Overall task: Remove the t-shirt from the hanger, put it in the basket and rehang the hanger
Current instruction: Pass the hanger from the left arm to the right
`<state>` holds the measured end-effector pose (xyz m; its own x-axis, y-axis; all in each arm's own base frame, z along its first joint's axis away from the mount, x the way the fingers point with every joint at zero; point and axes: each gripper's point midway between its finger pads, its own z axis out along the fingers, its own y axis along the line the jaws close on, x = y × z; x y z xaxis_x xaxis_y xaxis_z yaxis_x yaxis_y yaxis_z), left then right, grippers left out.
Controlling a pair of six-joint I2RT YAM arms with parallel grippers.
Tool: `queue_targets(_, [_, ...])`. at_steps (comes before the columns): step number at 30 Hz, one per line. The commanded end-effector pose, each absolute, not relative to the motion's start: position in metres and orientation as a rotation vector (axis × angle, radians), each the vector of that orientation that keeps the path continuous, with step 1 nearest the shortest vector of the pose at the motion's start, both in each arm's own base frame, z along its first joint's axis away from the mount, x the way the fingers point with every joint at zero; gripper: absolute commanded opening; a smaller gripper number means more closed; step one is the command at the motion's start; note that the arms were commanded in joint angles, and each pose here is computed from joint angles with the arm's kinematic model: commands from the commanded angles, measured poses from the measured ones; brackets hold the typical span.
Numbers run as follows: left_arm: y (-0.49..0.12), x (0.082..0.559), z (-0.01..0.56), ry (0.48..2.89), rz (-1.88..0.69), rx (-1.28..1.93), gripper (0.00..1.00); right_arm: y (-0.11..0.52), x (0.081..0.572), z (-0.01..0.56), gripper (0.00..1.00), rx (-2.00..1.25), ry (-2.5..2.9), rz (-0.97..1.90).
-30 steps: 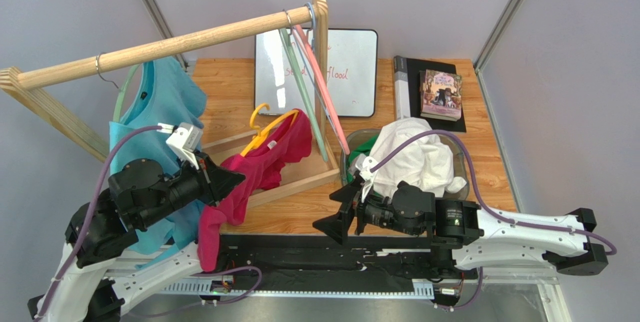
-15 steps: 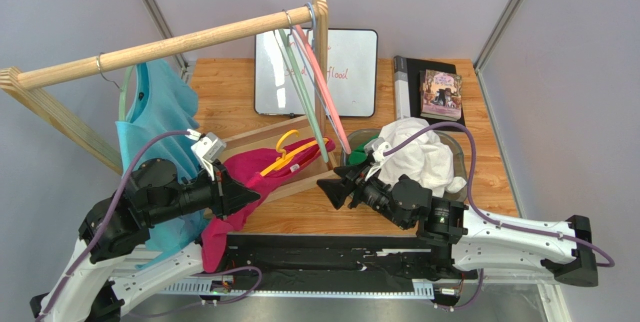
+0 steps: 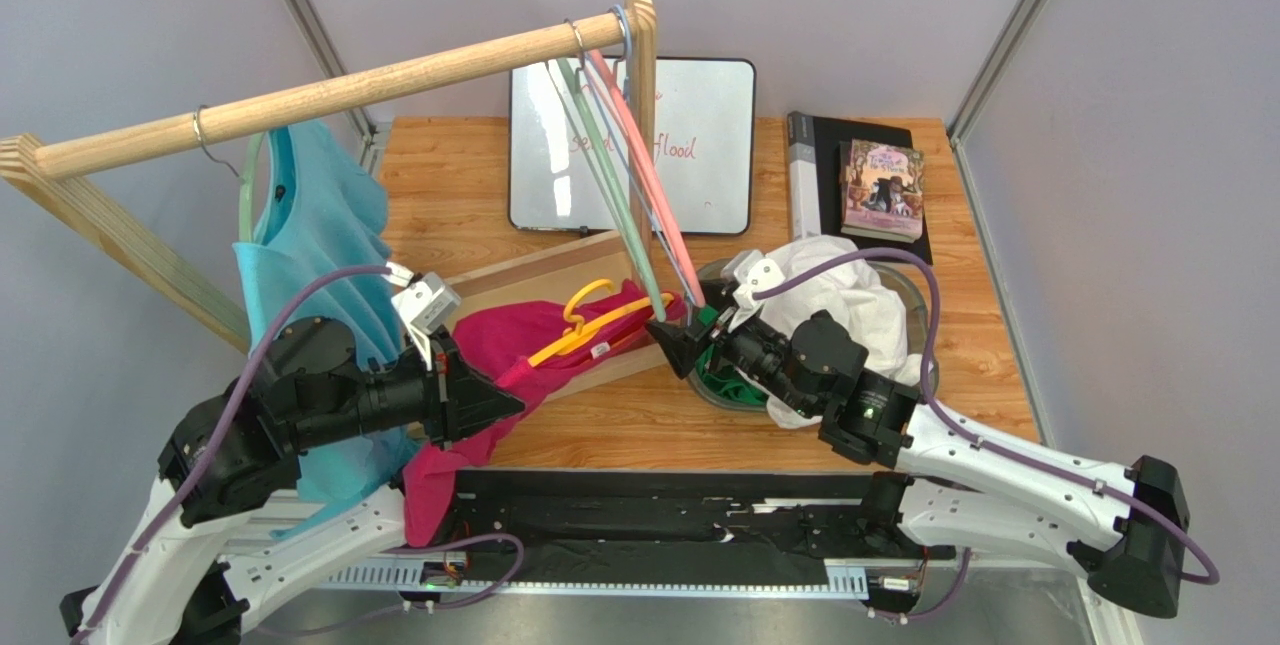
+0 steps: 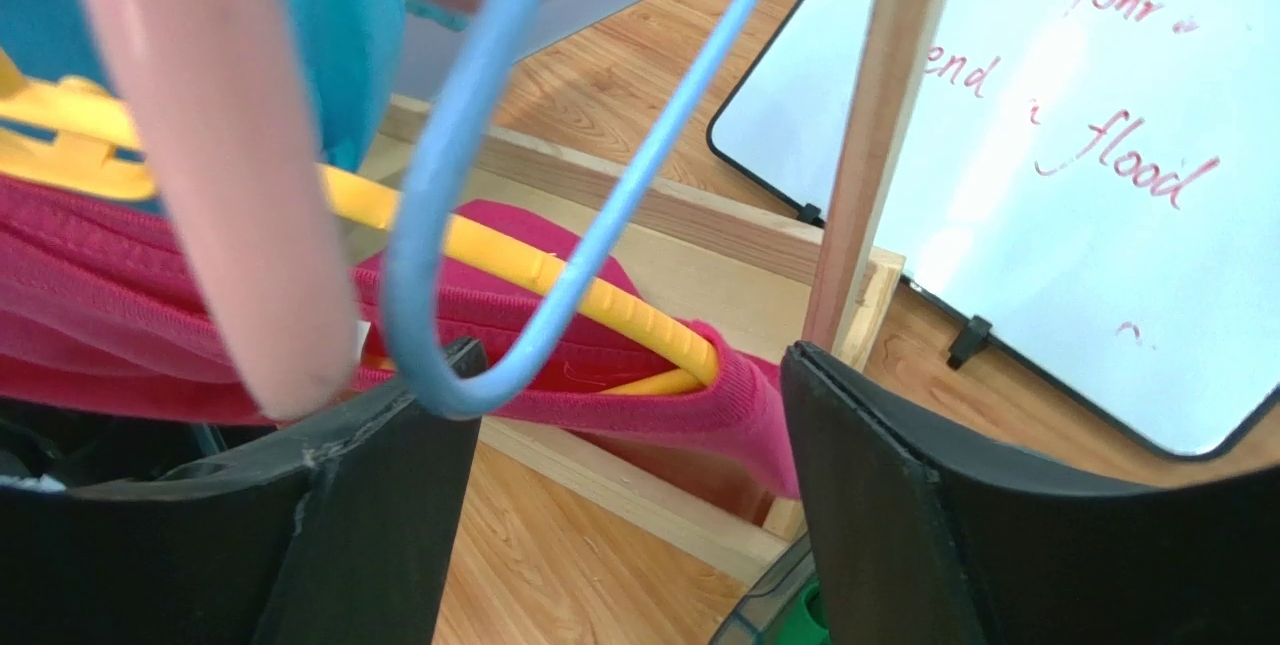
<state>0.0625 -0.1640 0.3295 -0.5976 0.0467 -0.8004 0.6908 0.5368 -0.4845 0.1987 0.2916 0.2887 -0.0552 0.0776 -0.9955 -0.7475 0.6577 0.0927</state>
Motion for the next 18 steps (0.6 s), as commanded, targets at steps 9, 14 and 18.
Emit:
queue_targets(9, [-0.175,0.056,0.349,1.908,-1.15,0.681,0.0,0.317,0.216,0.294,0.56,-0.71,1.31,0.647])
queue_targets(14, [-0.175,0.057,0.346,1.918,-1.143,0.675,0.0,0.314,0.221,0.298,0.19,-0.68,1.303,0.624])
queue_targets(18, [-0.175,0.058,0.346,1.922,-1.143,0.669,0.0,0.304,0.219,0.306,0.0,-0.624,1.272,0.635])
